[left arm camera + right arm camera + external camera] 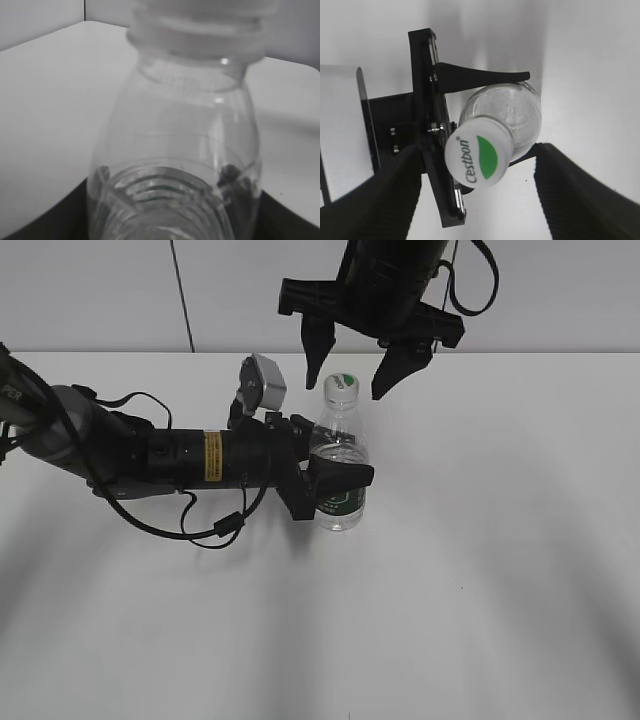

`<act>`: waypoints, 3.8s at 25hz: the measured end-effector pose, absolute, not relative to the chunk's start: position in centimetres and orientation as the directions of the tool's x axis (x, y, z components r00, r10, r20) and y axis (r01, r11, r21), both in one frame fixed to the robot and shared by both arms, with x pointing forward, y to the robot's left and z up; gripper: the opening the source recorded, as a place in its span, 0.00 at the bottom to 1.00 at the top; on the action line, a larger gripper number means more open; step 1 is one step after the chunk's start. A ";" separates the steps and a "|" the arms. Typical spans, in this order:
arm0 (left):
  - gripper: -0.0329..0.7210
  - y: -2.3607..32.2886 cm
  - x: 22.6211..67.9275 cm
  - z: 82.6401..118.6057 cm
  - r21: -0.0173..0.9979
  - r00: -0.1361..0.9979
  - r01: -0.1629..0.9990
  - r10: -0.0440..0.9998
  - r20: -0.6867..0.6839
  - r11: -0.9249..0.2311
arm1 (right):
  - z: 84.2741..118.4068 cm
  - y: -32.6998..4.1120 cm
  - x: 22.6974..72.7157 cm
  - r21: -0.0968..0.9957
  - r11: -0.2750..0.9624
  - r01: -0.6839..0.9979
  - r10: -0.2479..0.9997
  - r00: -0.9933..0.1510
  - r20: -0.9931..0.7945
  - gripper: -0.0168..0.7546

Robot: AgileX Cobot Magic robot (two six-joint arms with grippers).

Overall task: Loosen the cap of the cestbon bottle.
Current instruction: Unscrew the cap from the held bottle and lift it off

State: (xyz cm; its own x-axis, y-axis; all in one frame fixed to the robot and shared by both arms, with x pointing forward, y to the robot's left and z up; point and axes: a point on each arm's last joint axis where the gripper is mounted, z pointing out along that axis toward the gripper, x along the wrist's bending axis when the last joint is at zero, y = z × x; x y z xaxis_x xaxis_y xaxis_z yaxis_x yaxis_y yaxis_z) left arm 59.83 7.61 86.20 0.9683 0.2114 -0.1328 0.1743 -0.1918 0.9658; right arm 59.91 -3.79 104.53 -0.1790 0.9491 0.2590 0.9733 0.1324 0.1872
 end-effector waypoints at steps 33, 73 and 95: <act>0.58 7.6 59.9 86.2 0.965 0.966 0.177 0.220 -0.133 -0.195 | 104.0 -3.7 60.1 0.194 0.173 0.966 0.948 -0.217 0.232 0.42; 0.58 7.6 59.7 86.2 0.968 0.977 0.151 0.179 -0.115 -0.203 | 104.3 -3.7 60.1 0.229 0.944 -0.236 -0.191 -0.960 -0.205 0.41; 0.58 7.6 59.4 86.3 0.968 0.984 0.139 0.136 -0.112 -0.209 | 106.6 -4.3 59.3 0.211 0.918 -0.336 -0.276 -0.923 -0.269 0.41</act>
